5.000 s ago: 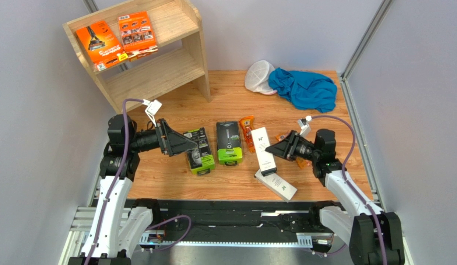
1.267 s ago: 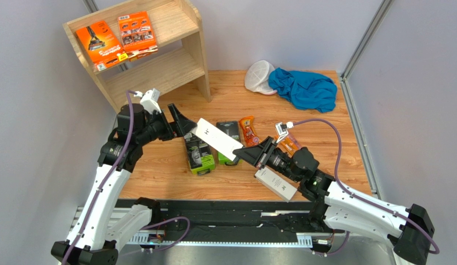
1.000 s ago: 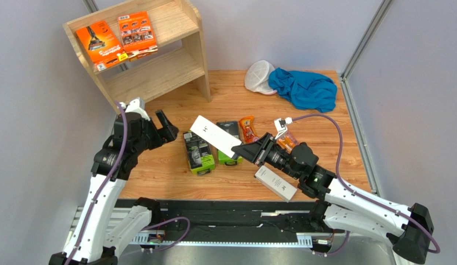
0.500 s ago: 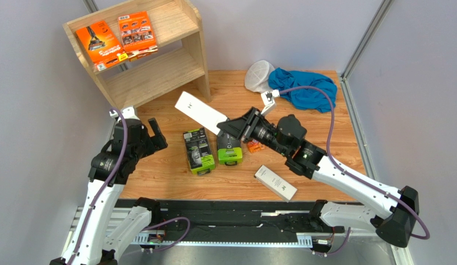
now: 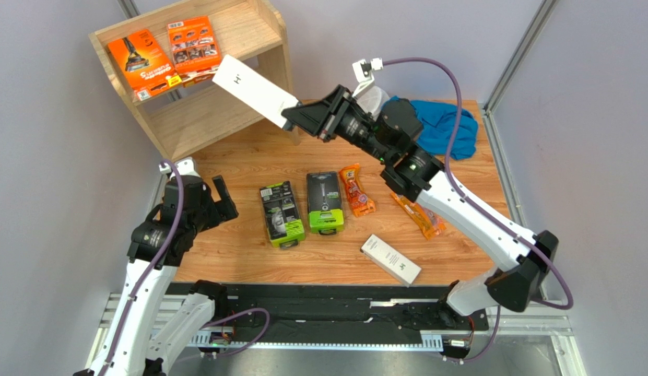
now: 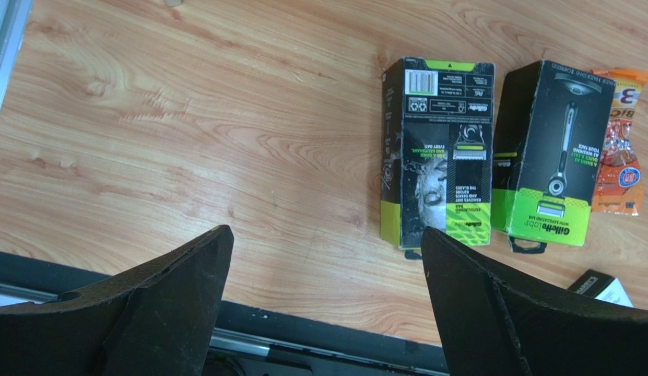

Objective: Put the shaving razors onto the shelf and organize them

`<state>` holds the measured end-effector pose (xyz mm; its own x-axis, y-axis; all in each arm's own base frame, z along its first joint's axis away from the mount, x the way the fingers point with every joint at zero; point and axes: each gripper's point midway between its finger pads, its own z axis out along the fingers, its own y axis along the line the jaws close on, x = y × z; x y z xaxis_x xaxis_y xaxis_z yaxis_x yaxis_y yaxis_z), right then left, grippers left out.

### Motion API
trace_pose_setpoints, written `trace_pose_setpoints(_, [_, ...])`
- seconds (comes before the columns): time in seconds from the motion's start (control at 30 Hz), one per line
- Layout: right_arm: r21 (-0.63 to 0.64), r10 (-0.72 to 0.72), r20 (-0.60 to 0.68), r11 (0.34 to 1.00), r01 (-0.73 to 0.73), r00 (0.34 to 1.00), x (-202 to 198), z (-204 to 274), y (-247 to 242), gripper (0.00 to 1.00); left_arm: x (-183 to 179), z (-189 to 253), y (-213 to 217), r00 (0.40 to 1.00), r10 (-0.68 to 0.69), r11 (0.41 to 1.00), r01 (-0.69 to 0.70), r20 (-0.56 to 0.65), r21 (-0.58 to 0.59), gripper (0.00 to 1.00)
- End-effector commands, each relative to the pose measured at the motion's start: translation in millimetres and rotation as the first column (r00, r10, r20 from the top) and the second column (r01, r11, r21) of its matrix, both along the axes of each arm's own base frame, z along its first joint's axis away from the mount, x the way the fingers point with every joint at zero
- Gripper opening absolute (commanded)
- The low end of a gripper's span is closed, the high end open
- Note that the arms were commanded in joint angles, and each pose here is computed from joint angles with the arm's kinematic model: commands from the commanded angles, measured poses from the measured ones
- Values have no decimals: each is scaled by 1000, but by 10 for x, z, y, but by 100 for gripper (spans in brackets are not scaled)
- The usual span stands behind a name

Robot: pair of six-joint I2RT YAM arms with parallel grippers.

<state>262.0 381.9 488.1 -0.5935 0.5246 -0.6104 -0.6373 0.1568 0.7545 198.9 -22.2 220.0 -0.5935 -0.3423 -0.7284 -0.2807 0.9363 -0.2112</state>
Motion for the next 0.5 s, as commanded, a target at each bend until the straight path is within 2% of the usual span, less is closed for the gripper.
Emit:
trace_pose_setpoints(0.0, [63,18,80,998,-23,997,131,416,102,9,52,14,-44,999,-40,999,40,14,4,99])
trace_pose_setpoints(0.17, [44,-19,83,999,16,996,449,444,276,8,44,-45,-27,999,-37,999,36,12,12,99])
trace_pose_setpoints(0.23, [63,-23,93,998,17,995,500,595,281,8,48,-60,-48,999,-44,999,44,18,3,99])
trace_pose_setpoints(0.47, [104,-87,38,991,83,995,1024,651,363,8,67,-70,-56,998,-55,998,55,20,8,99])
